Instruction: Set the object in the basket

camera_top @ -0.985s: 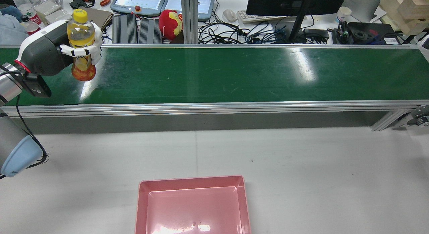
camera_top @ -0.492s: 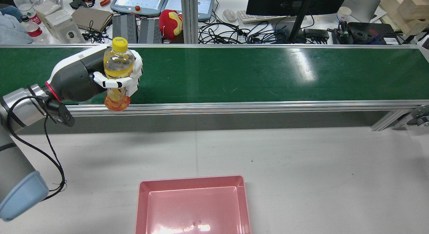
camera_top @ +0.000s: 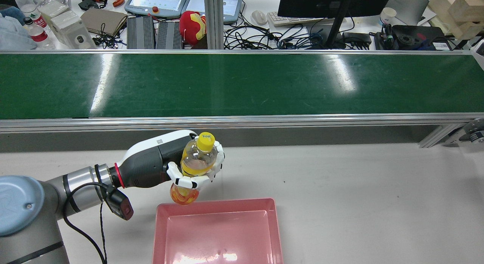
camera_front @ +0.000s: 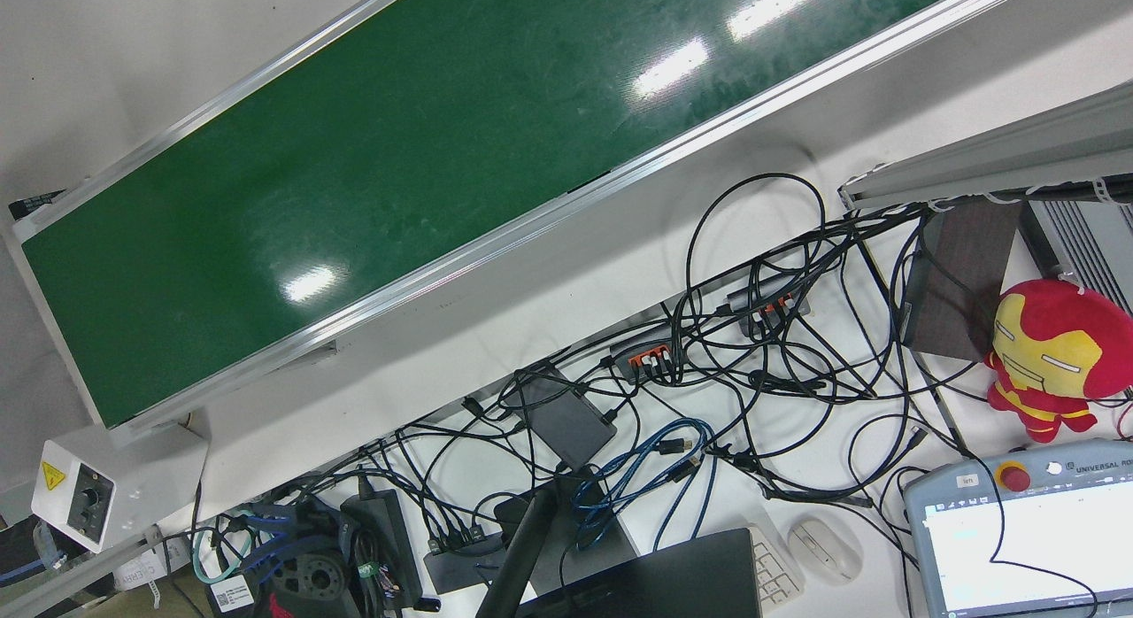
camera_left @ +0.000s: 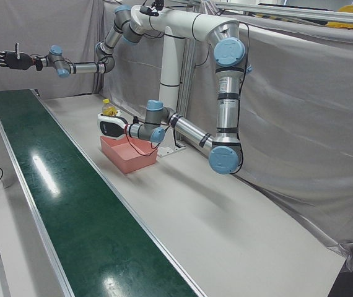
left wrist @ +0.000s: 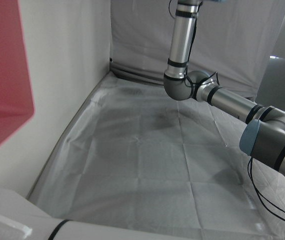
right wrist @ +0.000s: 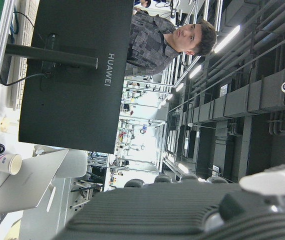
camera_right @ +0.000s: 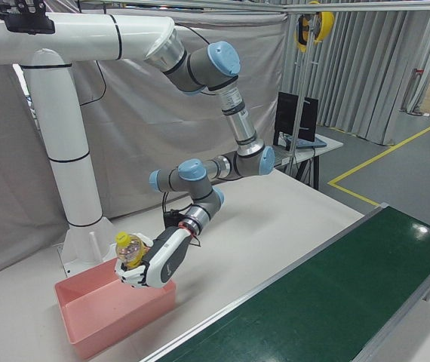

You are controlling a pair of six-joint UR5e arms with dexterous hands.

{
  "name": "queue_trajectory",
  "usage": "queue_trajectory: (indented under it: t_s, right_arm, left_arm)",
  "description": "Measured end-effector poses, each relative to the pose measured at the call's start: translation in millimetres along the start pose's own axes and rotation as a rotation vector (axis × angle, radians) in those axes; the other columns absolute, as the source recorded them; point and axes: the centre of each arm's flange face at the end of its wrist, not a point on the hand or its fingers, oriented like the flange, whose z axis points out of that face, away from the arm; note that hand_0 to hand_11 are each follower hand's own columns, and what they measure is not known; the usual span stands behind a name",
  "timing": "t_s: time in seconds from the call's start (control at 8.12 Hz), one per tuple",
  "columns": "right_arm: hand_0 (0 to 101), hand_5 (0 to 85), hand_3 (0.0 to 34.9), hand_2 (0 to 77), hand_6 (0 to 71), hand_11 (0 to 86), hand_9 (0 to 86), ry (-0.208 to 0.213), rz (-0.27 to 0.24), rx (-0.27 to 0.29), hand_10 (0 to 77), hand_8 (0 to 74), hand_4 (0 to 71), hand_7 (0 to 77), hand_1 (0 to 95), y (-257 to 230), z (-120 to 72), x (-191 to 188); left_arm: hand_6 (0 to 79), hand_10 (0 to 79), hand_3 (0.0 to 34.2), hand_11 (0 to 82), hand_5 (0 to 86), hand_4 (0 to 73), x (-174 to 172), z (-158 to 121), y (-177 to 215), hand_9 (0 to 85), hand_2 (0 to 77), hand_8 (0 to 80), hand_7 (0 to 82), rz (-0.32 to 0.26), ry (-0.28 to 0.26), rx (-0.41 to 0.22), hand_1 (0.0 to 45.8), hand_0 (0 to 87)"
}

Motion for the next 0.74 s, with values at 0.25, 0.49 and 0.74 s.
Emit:
queue_trajectory:
  t_s: [0.25,0.49,0.74]
  right_arm:
    - [0,0.0,0.2,0.5,0.0,0.0,0.0,0.0,0.0,0.001,0.0,0.0,0.0,0.5,0.0,-0.5,-0.1,0.1]
    - [0,0.0,0.3,0.0,0.0,0.0,0.0,0.001,0.0,0.002,0.0,0.0,0.0,0.5,0.0,-0.8,-0.1,0.6]
    - [0,0.0,0.2,0.0,0.0,0.0,0.0,0.001,0.0,0.002,0.0,0.0,0.0,0.5,0.0,-0.9,-0.1,0.7]
  left_arm:
    - [62.7,55.6,0.0,59.5,57.3,44.2,-48.0,20.2,26.1,55.1,50.7,69.8,55.1,0.006,-0.065,-0.032,9.8,49.4]
    - [62.7,55.1,0.0,59.5,57.3,44.2,-99.0,30.3,41.8,55.1,50.7,69.8,55.1,0.007,-0.103,-0.031,9.8,49.6]
    - [62.7,45.3,0.0,62.2,57.3,44.2,-113.8,30.1,42.4,55.1,43.6,69.8,55.1,0.016,-0.11,-0.017,11.4,49.5]
